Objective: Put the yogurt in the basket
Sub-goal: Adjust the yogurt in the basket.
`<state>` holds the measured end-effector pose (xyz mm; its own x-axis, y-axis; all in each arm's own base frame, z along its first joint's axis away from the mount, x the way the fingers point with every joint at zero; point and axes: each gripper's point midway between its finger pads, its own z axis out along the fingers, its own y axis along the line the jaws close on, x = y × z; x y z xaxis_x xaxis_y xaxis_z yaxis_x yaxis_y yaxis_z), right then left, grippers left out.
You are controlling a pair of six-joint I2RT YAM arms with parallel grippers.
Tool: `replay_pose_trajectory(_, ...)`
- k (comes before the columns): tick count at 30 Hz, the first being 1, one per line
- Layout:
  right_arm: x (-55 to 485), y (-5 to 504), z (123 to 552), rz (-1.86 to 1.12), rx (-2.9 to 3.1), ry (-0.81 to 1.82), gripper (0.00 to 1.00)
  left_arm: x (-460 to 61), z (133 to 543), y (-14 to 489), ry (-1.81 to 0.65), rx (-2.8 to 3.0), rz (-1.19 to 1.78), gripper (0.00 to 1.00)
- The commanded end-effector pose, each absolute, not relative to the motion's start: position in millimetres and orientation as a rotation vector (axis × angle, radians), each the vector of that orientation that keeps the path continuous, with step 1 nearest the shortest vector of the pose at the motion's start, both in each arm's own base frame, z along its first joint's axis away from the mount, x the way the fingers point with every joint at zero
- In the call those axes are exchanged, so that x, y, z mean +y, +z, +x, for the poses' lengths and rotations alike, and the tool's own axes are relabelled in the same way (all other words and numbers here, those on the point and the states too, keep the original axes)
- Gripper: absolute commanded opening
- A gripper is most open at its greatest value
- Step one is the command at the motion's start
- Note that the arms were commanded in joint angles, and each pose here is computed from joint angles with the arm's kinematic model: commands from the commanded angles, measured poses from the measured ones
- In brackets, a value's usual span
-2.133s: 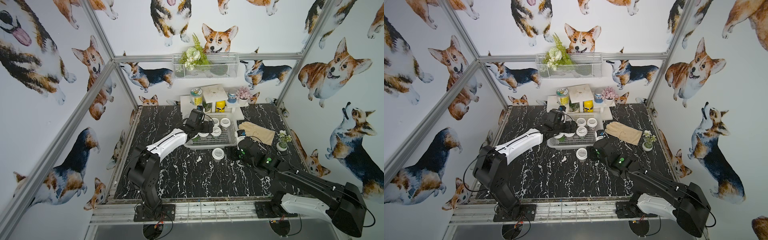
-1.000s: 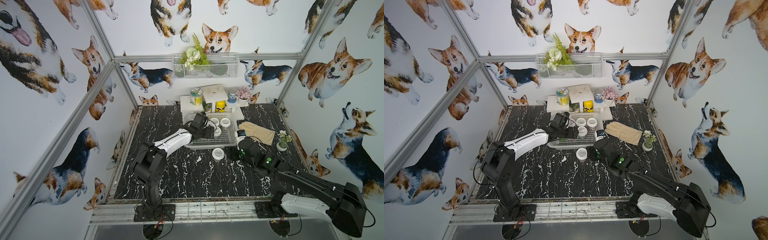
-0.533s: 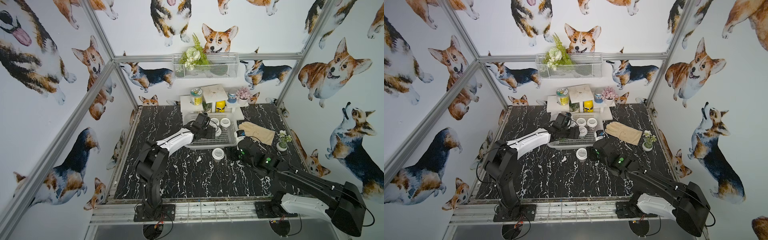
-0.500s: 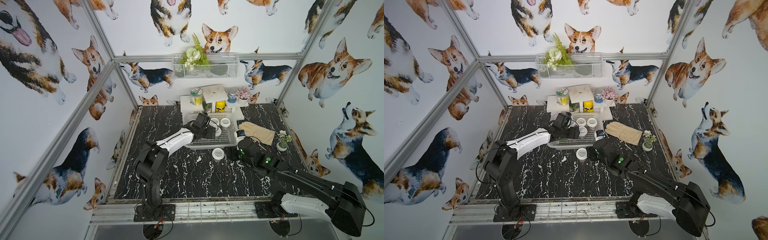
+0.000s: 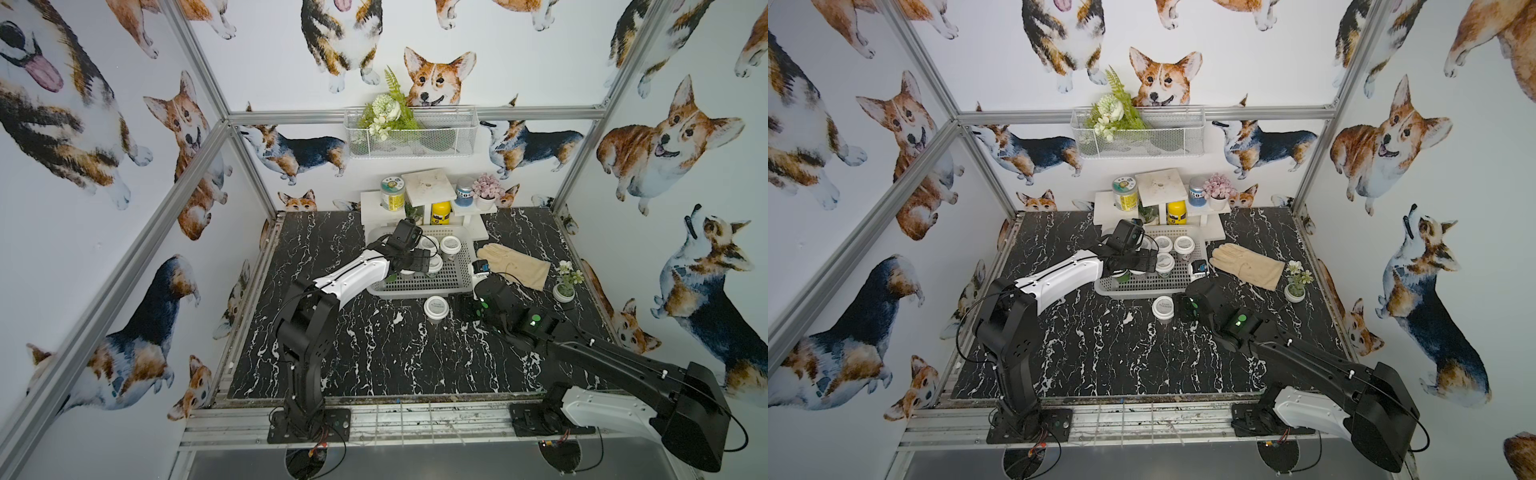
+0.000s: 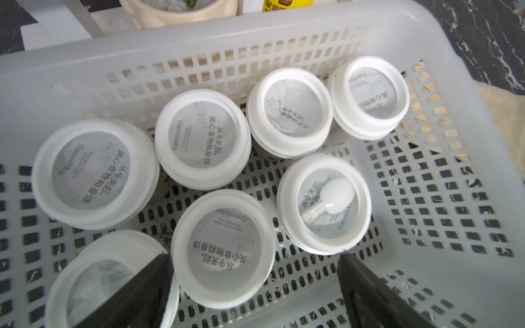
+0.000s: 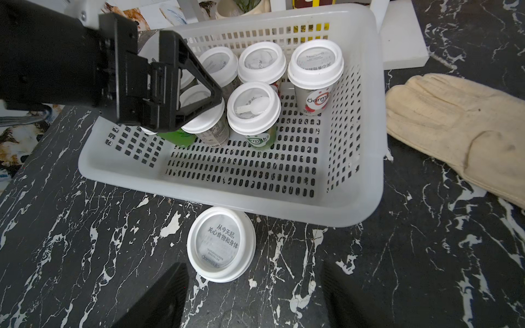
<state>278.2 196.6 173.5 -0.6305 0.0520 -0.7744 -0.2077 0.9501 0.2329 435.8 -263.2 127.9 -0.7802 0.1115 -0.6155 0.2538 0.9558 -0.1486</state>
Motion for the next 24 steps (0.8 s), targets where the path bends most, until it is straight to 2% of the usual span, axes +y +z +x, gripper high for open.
replay_pose_trajectory(1,201.1,182.5,281.1,-0.101,2.189,0.41,0.79,-258.7,437.1,127.3,-0.267,2.468,0.261,0.96)
replay_pose_trajectory(24,201.6,181.8,281.1,-0.104,2.191,0.411,0.79,-266.0,439.1,108.1,-0.234,2.512,0.297,0.97)
